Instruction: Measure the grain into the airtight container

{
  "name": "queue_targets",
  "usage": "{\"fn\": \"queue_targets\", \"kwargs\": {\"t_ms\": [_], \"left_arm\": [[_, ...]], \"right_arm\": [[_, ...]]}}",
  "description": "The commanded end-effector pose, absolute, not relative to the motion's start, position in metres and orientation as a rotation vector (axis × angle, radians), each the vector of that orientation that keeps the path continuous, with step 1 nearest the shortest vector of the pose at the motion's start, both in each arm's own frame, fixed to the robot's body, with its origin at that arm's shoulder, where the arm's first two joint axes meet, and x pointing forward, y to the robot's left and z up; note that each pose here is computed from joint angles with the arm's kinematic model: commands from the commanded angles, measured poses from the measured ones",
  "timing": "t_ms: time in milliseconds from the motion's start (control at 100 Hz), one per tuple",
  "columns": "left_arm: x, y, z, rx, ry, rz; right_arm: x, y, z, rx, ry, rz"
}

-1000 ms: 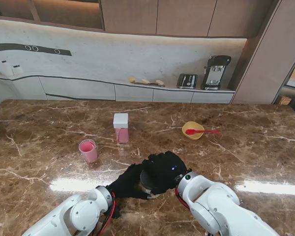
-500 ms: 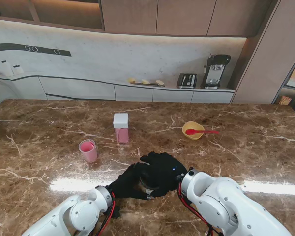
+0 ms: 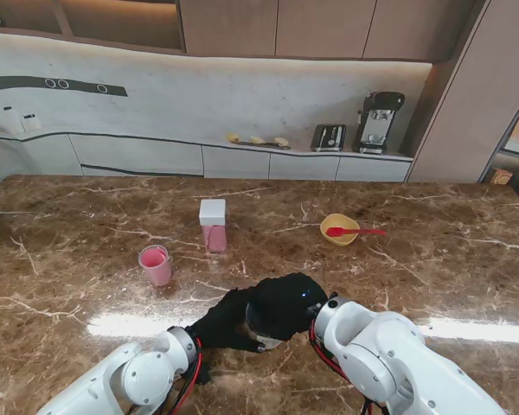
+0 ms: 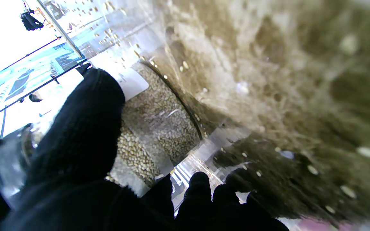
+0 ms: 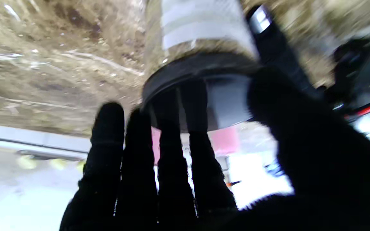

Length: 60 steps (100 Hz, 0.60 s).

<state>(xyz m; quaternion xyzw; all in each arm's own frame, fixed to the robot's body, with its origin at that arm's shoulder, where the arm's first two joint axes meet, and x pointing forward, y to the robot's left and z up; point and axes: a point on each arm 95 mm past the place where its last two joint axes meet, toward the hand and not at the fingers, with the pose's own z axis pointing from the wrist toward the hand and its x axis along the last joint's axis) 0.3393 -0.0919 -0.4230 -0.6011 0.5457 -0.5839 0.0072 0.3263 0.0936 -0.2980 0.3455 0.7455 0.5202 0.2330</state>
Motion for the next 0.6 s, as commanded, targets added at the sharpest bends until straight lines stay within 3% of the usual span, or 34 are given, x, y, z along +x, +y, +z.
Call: {"fn": "queue_targets", "kwargs": {"t_ms": [0, 590], "left_arm": [[0.329, -0.087, -0.439, -1.926, 1.734, -1.759], [0.329, -0.088, -0.440, -1.926, 1.730, -1.767]], "right_arm": [[0.318, 0.094, -0.302, 1.000, 2.135, 1.421], [0.323, 0.101, -0.311, 0.810, 2.013, 1.335]]}}
